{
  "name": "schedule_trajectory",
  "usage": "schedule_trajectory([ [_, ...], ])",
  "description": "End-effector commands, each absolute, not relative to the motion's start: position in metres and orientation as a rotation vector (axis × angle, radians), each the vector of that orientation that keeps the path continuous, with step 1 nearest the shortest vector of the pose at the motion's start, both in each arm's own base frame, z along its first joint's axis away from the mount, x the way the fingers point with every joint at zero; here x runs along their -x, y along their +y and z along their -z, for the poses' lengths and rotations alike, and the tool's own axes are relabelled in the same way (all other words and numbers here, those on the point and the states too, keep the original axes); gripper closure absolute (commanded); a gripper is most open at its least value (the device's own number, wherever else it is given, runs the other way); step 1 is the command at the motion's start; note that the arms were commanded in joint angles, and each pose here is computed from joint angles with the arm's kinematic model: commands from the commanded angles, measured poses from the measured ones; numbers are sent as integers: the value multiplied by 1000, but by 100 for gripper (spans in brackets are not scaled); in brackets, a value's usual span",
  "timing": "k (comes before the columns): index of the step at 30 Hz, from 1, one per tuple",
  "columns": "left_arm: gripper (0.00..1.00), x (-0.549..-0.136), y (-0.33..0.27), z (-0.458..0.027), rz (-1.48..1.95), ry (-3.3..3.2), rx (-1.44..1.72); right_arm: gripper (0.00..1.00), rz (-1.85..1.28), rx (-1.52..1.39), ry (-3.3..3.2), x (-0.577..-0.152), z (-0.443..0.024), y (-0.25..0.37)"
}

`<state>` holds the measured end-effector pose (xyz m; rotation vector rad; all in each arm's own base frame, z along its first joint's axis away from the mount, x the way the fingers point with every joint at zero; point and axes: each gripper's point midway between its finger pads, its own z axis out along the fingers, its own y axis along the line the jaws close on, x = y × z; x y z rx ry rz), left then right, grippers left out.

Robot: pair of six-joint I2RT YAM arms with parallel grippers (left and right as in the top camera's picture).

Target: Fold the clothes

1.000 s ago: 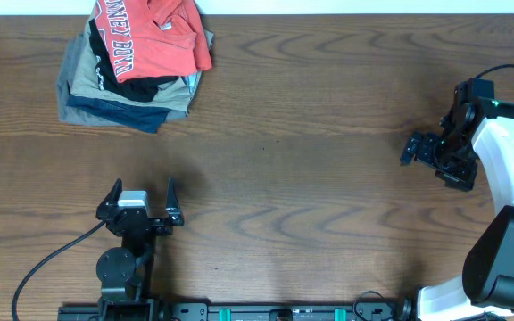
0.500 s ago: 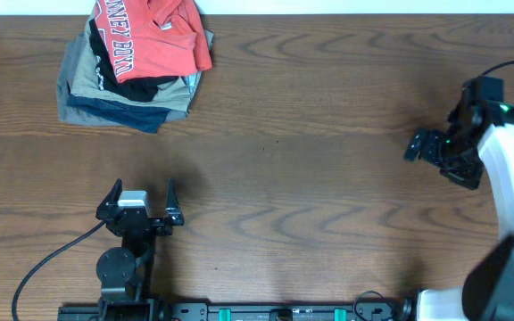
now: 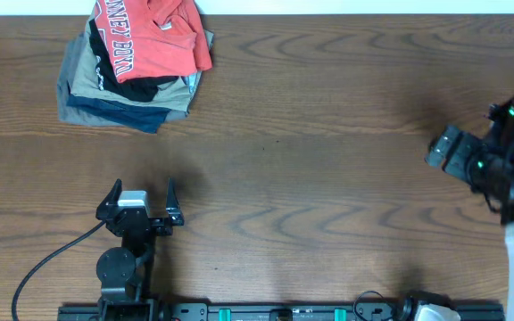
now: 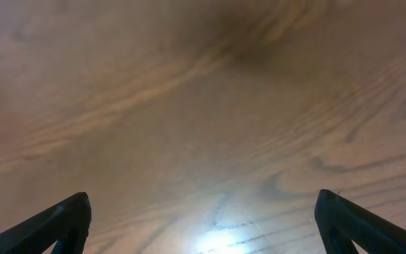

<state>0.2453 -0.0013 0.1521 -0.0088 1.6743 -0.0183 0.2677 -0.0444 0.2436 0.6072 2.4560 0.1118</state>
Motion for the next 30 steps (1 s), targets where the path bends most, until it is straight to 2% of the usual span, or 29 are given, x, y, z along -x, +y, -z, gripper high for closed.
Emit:
schedule_trajectory([
  [1,2,-244,0,-137,8,1722,5,1,-116,-574,2360,-254,-269,-41],
  [11,2,-244,0,-137,8,1722,5,1,-197,-361,2136,-208,-326,-4],
  [19,2,-244,0,-137,8,1722,5,1,-234,-295,1974,-165,-352,5],
  [24,2,-244,0,-137,8,1722,5,1,-251,-264,1870,-159,-343,7],
  [30,2,-244,0,-137,8,1722,5,1,-290,-214,1723,-176,-305,12],
])
